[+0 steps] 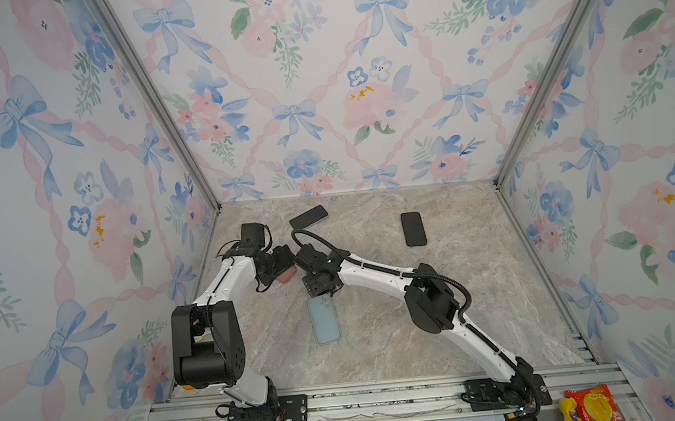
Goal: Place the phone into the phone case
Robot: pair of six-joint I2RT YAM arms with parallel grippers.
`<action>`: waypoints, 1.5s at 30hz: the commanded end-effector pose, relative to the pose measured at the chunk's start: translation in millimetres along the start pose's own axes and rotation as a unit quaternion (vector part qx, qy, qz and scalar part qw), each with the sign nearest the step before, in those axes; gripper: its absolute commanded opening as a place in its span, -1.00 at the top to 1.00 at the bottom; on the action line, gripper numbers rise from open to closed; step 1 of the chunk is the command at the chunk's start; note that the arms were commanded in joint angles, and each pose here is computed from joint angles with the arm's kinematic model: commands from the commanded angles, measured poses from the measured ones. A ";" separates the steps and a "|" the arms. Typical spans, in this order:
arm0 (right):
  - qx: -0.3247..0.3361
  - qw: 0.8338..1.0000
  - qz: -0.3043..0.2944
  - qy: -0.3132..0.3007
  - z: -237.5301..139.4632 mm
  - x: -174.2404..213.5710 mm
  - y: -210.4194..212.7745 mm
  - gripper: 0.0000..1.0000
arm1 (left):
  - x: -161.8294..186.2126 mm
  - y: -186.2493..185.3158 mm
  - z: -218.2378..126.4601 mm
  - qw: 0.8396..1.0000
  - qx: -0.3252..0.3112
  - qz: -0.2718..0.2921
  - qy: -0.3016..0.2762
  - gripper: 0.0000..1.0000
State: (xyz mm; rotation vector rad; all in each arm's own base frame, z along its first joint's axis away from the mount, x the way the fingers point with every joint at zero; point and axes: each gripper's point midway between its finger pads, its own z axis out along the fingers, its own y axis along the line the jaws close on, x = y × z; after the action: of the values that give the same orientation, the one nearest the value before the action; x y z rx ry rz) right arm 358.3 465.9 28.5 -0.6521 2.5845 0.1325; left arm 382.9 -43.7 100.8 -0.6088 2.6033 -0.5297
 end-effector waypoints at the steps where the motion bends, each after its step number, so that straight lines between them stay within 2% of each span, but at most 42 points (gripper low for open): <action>1: 0.028 0.998 -0.011 0.060 12.6 33.8 -36.0 -0.44 | 6.9 -7.1 9.1 1.000 0.022 -0.003 0.014 -0.62; 6: 0.002 0.999 -0.001 0.053 6.3 35.4 -54.6 -0.31 | 15.3 -23.5 26.1 0.998 0.045 0.000 0.035 -0.60; 16: -0.052 0.998 0.006 0.045 -7.2 46.9 -76.7 -0.25 | 37.1 -61.0 66.7 0.990 0.113 -0.014 0.086 -0.52; 27: -0.116 0.991 0.046 0.053 -10.4 72.0 -87.6 -0.21 | 61.4 -87.2 107.1 0.965 0.231 -0.059 0.113 -0.14; 37: -0.126 0.989 0.048 0.058 -11.9 77.5 -90.3 -0.17 | 70.2 -96.3 132.6 0.956 0.264 -0.056 0.114 0.22; 45: -0.130 0.989 0.049 0.055 -13.9 75.6 -90.4 -0.18 | 68.8 -97.6 135.9 0.954 0.274 -0.053 0.111 0.44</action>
State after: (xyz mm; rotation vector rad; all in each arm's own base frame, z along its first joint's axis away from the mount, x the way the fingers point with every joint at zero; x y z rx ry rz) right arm 359.9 370.0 33.9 -0.6268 2.5987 0.5093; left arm 431.3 -197.6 29.7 -0.4689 2.4062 -1.3794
